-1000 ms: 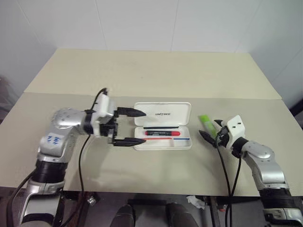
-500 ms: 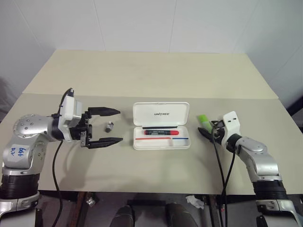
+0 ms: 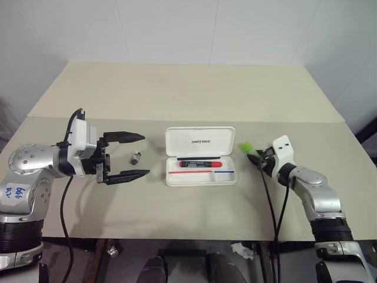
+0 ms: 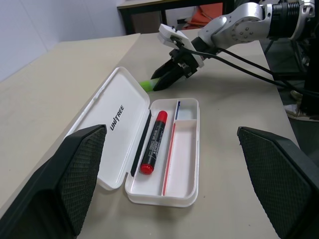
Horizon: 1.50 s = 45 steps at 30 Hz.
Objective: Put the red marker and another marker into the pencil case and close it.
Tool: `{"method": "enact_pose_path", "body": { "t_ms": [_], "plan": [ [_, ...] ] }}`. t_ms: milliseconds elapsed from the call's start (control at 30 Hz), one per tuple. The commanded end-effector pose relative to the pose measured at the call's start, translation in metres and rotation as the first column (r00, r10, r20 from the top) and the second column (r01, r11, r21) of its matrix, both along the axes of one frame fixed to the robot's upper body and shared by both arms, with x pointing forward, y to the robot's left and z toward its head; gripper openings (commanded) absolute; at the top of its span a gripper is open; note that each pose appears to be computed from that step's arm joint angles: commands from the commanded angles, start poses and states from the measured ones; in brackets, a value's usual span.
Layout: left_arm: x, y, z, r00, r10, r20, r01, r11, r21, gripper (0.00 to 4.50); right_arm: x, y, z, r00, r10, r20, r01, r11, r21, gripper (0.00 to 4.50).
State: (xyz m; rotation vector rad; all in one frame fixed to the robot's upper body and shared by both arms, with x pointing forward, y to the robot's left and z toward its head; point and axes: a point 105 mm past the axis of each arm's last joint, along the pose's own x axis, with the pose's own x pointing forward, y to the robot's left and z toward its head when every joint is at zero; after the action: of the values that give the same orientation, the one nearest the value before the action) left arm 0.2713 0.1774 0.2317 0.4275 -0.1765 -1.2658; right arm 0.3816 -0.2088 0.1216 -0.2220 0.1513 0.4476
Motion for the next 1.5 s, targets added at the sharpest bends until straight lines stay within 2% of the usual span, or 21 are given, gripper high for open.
{"method": "enact_pose_path", "body": {
  "t_ms": [33, 300, 433, 533, 600, 667, 800, 867, 967, 1100, 1500],
  "plan": [
    [-0.004, 0.004, 0.01, 0.998, 0.003, 0.059, -0.001, 1.0, -0.02, 4.5, 0.004, 0.005, 0.046, 0.987, 0.047, 0.154, -0.045, 0.999, -0.017, 1.13],
    [-0.003, 0.006, 0.006, 0.998, 0.014, 0.057, -0.012, 1.0, -0.024, 4.5, 0.005, 0.035, 0.136, 0.898, 0.171, 0.406, -0.158, 0.985, -0.066, 1.13],
    [-0.005, 0.007, 0.005, 0.998, 0.015, 0.059, -0.013, 0.999, -0.034, 4.5, -0.004, 0.056, 0.165, 0.845, 0.245, 0.475, -0.241, 0.968, -0.07, 1.13],
    [-0.006, 0.01, 0.001, 0.998, 0.03, 0.054, -0.027, 0.999, -0.04, 4.5, -0.027, 0.091, 0.193, 0.751, 0.387, 0.534, -0.403, 0.91, -0.093, 1.13],
    [-0.007, 0.012, -0.001, 0.998, 0.034, 0.054, -0.031, 0.998, -0.055, 4.5, -0.044, 0.111, 0.187, 0.707, 0.528, 0.471, -0.524, 0.838, -0.152, 1.13],
    [-0.009, 0.015, -0.003, 0.998, 0.037, 0.053, -0.033, 0.997, -0.064, 4.5, -0.06, 0.126, 0.168, 0.664, 0.66, 0.352, -0.626, 0.748, -0.222, 1.13],
    [-0.011, 0.024, -0.011, 0.998, 0.06, 0.033, -0.058, 0.997, -0.052, 4.5, -0.08, 0.139, 0.131, 0.582, 0.798, 0.153, -0.733, 0.597, -0.326, 1.13],
    [-0.012, 0.03, -0.016, 0.997, 0.075, 0.02, -0.075, 0.997, -0.037, 4.5, -0.082, 0.141, 0.114, 0.565, 0.822, 0.068, -0.759, 0.55, -0.349, 1.13],
    [-0.014, 0.041, -0.024, 0.993, 0.119, 0.004, -0.119, 0.993, -0.025, 4.5, -0.079, 0.149, 0.09, 0.553, 0.833, -0.014, -0.78, 0.512, -0.359, 1.13],
    [-0.017, 0.045, -0.027, 0.991, 0.135, 0.001, -0.135, 0.991, -0.027, 4.5, -0.077, 0.165, 0.072, 0.509, 0.86, -0.043, -0.804, 0.456, -0.382, 1.13],
    [-0.025, 0.063, -0.033, 0.981, 0.191, -0.019, -0.192, 0.981, -0.036, 4.5, -0.064, 0.192, 0.047, 0.461, 0.884, -0.077, -0.825, 0.395, -0.403, 1.13]
  ]
}}
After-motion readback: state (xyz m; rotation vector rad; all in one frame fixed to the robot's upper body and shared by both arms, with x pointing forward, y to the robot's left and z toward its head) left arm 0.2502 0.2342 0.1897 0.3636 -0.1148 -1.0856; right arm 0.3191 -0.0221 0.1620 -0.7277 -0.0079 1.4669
